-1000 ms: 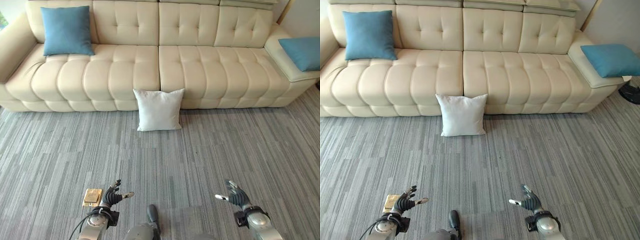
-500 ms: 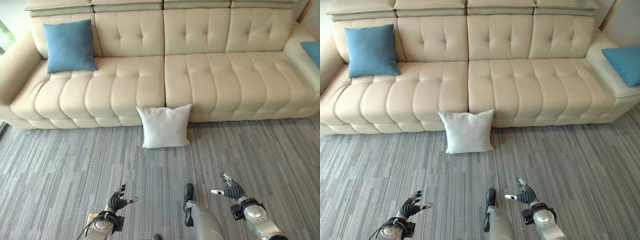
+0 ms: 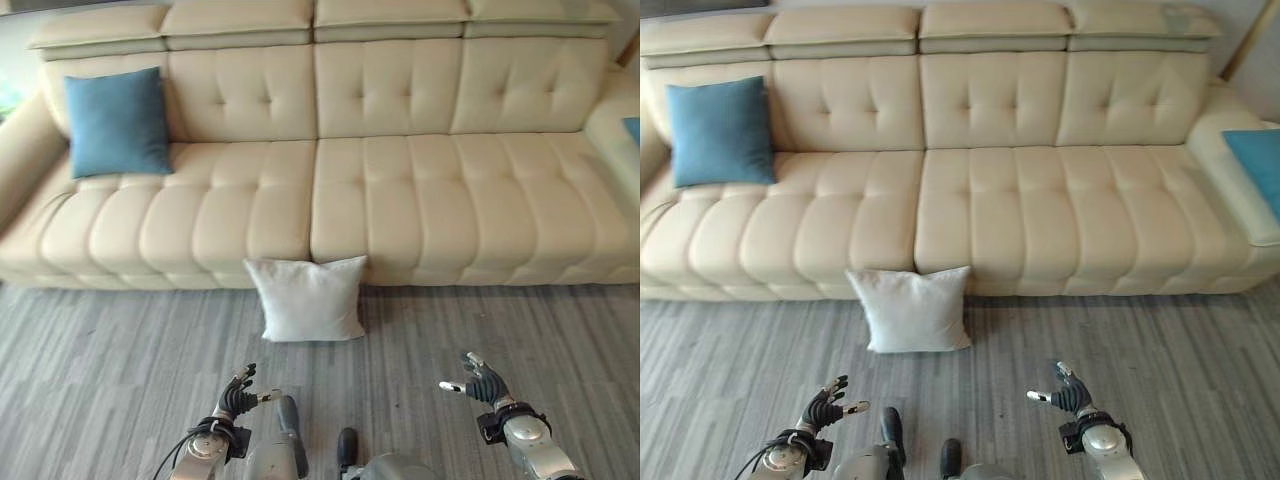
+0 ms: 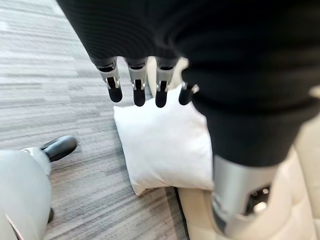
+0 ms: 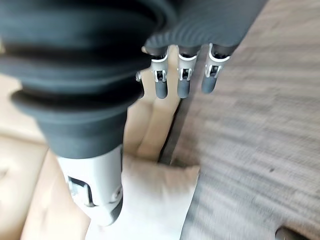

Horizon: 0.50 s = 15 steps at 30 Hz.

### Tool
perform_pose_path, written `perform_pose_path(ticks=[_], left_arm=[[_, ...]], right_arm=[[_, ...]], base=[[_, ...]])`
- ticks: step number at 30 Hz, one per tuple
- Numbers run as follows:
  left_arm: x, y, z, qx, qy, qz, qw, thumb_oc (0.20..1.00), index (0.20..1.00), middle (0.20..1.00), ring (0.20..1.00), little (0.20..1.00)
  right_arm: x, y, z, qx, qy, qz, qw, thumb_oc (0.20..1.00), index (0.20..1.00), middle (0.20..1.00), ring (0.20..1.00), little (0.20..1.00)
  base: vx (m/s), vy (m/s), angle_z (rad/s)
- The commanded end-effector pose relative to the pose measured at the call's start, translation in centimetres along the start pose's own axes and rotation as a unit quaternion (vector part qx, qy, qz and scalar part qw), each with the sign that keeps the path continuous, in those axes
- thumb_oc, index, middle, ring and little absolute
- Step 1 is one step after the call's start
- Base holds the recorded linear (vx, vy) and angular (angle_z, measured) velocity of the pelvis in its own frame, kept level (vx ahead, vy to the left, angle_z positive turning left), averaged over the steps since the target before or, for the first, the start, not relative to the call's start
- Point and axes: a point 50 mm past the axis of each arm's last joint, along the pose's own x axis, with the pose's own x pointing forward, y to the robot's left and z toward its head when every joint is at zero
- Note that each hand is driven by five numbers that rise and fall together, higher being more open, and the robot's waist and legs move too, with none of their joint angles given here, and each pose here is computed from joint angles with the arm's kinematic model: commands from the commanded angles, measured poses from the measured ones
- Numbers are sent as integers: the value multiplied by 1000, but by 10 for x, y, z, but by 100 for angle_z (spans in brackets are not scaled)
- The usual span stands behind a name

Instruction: Pick up all the scattered cushions and arrange them neatly on the sofa.

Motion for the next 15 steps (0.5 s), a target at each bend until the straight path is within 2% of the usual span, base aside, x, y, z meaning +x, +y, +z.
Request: perform_pose_path(ticks=[1, 8, 12, 15], left_arm=[[3, 1, 15, 3, -37, -1, 999, 1000, 1000, 1000, 1000, 1000], [1, 3, 5, 14, -16, 2, 1000, 1000, 1000, 1000, 1000, 1000], [4, 11, 13, 25, -27, 11, 999, 1000, 1000, 1000, 1000, 1000], [7, 19, 20, 21, -37, 27, 999, 1000, 1000, 1000, 1000, 1000]], right_arm=[[-3, -10, 9, -1, -33, -13, 999, 1000, 1000, 1000, 1000, 1000], [0, -1, 12, -6, -36, 5, 999, 1000, 1000, 1000, 1000, 1000], [5, 7, 22, -4, -49, 17, 999, 1000, 1000, 1000, 1000, 1000], [9, 14, 31, -4, -62, 26, 998, 1000, 1000, 1000, 1000, 1000]], base=[[357, 102, -54], [328, 190, -45], [173, 157, -35], [108, 77, 17]])
